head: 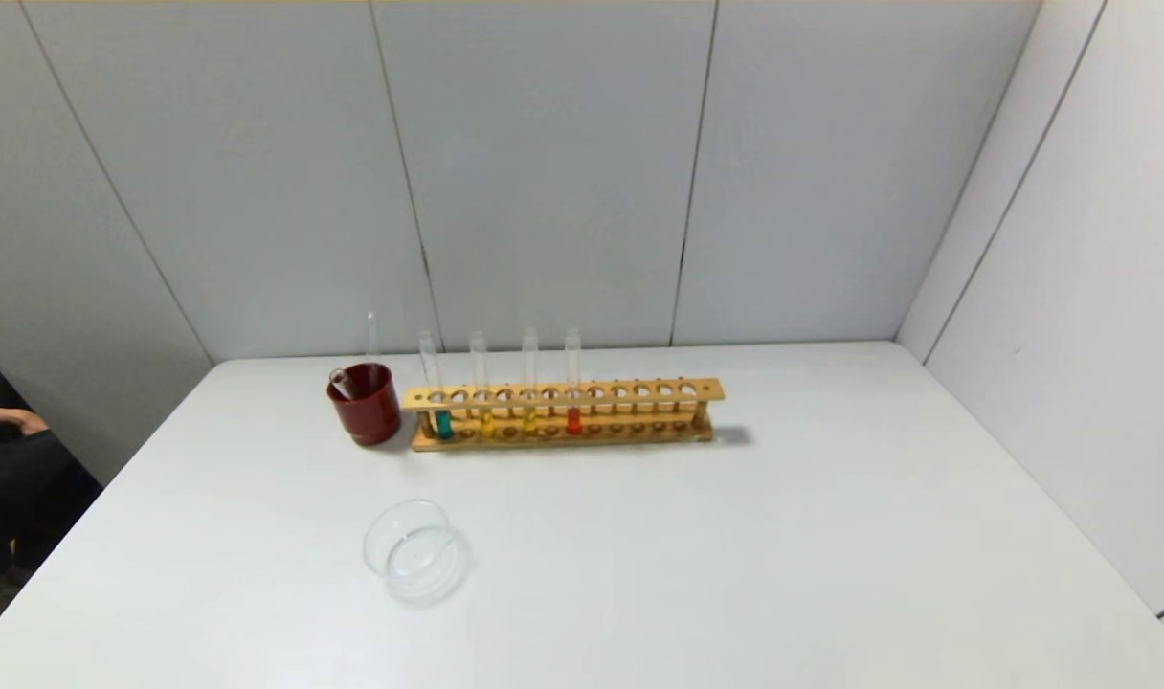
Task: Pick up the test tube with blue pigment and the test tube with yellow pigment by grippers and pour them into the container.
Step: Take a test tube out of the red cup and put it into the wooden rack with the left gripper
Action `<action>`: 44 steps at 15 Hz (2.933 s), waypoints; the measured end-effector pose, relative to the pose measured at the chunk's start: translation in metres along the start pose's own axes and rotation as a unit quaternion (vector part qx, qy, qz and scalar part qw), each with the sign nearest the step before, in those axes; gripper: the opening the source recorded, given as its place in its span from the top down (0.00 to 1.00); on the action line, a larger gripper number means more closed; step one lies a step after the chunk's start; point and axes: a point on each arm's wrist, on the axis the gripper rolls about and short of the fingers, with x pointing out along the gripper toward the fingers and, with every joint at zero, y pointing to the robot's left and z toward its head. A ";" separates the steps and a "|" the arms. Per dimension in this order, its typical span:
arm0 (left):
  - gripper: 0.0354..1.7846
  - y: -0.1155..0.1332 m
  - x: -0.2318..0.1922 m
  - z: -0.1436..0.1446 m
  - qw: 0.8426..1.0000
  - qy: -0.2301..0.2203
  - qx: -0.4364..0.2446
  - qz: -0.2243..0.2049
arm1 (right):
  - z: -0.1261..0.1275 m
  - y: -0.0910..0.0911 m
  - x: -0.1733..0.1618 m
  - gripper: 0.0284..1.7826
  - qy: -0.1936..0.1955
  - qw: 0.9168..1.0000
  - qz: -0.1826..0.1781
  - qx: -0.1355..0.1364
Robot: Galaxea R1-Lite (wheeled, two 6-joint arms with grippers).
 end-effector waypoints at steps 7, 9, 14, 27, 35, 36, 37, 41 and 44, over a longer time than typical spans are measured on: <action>0.03 0.000 0.000 0.000 1.000 0.000 0.000 0.000 | 0.000 0.000 0.000 0.02 0.000 1.000 0.000 0.000; 0.03 0.000 0.000 0.000 1.000 0.000 0.000 0.000 | 0.000 0.000 0.000 0.02 0.000 1.000 0.000 0.000; 0.03 0.000 0.000 0.000 1.000 0.000 0.009 -0.001 | 0.000 0.000 0.000 0.02 0.000 1.000 0.000 0.000; 0.03 0.003 -0.043 0.090 0.997 -0.064 0.036 -0.011 | 0.000 0.000 0.000 0.02 0.000 1.000 0.000 0.000; 0.03 0.007 0.002 0.197 0.996 0.029 0.028 -0.084 | 0.000 0.000 0.000 0.02 0.000 1.000 0.000 0.000; 0.03 0.007 0.016 0.203 0.994 0.036 0.025 -0.102 | 0.000 0.000 0.000 0.02 0.000 1.000 0.000 0.000; 0.03 0.006 0.033 0.209 0.992 0.041 0.021 -0.114 | 0.000 0.000 0.000 0.02 0.000 1.000 0.000 0.000; 0.03 0.007 0.096 0.215 0.991 0.051 -0.017 -0.123 | 0.000 0.000 0.000 0.02 0.000 1.000 0.000 0.000; 0.03 0.007 0.141 0.206 0.989 0.077 -0.042 -0.123 | 0.000 0.000 0.000 0.02 0.000 1.000 0.000 0.000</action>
